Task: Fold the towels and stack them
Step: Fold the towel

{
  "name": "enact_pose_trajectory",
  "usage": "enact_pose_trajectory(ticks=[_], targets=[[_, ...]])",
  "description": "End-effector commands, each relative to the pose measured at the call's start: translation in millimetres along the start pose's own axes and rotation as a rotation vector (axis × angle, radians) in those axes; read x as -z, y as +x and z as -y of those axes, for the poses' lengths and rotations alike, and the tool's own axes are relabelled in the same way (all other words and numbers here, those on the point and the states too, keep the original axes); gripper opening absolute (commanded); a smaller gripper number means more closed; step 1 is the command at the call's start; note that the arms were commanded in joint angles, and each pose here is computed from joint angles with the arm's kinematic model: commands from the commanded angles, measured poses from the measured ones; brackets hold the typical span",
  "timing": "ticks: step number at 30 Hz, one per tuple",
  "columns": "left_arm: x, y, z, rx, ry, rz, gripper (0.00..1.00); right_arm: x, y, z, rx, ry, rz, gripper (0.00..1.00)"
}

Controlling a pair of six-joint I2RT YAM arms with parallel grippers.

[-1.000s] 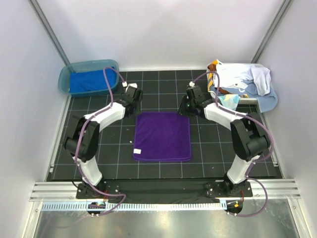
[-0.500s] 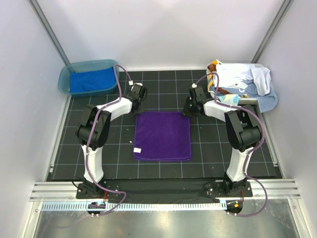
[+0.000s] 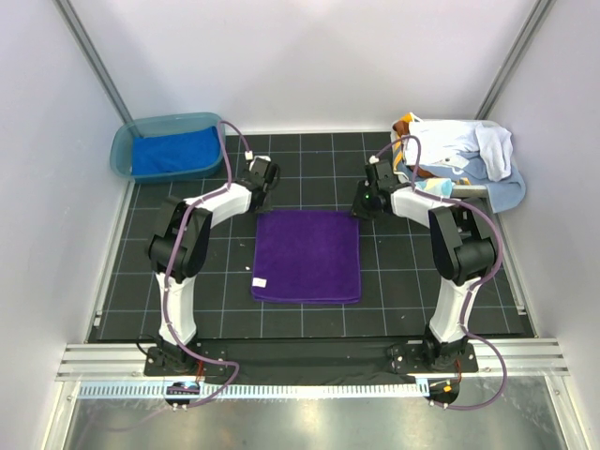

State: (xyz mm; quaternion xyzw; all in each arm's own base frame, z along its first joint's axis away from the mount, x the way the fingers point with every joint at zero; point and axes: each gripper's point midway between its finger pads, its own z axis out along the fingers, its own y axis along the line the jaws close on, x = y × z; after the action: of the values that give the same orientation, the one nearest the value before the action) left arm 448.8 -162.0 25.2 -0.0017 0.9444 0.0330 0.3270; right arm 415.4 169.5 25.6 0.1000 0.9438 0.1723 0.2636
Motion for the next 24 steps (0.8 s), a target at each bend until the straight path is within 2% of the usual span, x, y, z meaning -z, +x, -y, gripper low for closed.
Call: enact_pose_trajectory(ticks=[1, 9, 18, 24], targets=[[-5.5, -1.6, -8.8, -0.006, -0.04, -0.005, 0.28, 9.3, -27.1, 2.9, 0.007, 0.0, 0.053, 0.22], [1.3, -11.0, -3.0, 0.014, -0.001, 0.02, 0.33, 16.7, -31.5, 7.6, 0.038, 0.024, 0.061, 0.26], [31.6, -53.5, 1.9, 0.038, 0.043, 0.126, 0.55, 21.6, -36.8, 3.2, 0.054, 0.015, 0.078, 0.29], [60.3, -69.2, 2.7, 0.046, 0.089, 0.18, 0.58, 24.2, -37.9, -3.2, 0.071, 0.009, 0.089, 0.3]])
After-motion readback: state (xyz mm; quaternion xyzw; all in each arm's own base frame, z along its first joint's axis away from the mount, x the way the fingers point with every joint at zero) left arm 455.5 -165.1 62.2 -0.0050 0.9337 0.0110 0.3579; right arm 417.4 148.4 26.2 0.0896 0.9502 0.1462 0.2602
